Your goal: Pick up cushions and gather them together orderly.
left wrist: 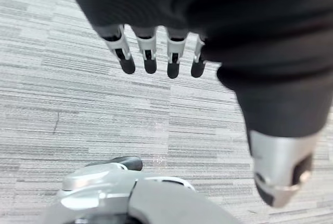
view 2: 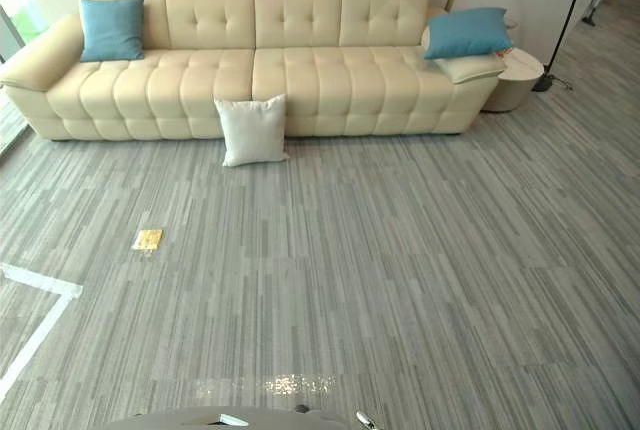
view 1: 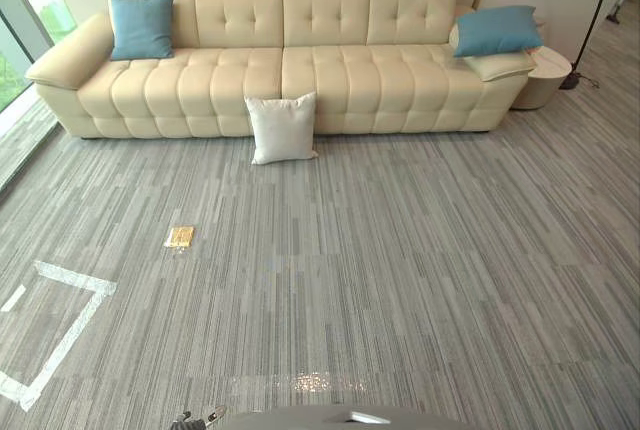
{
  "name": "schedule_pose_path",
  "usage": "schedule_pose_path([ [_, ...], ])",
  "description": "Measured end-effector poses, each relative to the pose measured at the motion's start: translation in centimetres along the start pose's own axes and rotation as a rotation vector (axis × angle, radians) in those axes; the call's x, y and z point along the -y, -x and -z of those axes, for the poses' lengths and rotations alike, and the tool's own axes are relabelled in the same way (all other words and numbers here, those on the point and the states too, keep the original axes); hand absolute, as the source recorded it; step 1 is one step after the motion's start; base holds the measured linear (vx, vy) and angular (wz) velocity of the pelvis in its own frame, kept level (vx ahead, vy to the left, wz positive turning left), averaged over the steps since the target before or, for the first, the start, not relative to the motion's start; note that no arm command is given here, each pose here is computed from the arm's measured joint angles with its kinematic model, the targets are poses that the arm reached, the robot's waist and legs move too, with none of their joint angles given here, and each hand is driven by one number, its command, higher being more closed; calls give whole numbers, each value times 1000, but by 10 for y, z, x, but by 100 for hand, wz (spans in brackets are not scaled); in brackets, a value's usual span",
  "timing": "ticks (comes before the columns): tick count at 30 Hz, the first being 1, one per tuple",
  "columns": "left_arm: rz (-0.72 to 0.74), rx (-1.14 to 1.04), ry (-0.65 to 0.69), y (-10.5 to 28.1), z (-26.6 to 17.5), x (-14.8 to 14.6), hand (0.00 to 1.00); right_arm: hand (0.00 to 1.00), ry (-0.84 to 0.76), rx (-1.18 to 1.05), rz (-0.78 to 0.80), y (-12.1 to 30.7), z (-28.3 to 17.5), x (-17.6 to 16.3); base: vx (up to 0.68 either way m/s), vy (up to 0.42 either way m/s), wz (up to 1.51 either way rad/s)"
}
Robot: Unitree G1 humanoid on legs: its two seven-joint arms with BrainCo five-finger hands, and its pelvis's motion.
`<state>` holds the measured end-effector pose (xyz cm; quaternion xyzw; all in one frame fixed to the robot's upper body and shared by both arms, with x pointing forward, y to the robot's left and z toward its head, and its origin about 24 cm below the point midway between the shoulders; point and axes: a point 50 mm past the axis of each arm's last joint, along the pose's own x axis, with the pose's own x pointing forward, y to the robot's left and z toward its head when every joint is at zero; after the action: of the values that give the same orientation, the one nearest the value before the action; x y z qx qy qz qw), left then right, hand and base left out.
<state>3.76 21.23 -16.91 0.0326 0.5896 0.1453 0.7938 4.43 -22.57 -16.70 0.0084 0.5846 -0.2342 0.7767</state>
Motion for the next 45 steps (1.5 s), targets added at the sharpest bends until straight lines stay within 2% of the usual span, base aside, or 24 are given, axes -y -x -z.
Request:
schedule_pose_path([
  [14, 7, 50, 38, -4, -22, 6, 0, 0, -9, 53, -4, -4, -27, -8, 46, 0, 1],
  [45, 7, 59, 18, -5, -26, 5, 0, 0, -17, 56, 1, -4, -29, -9, -29, -11, 1],
])
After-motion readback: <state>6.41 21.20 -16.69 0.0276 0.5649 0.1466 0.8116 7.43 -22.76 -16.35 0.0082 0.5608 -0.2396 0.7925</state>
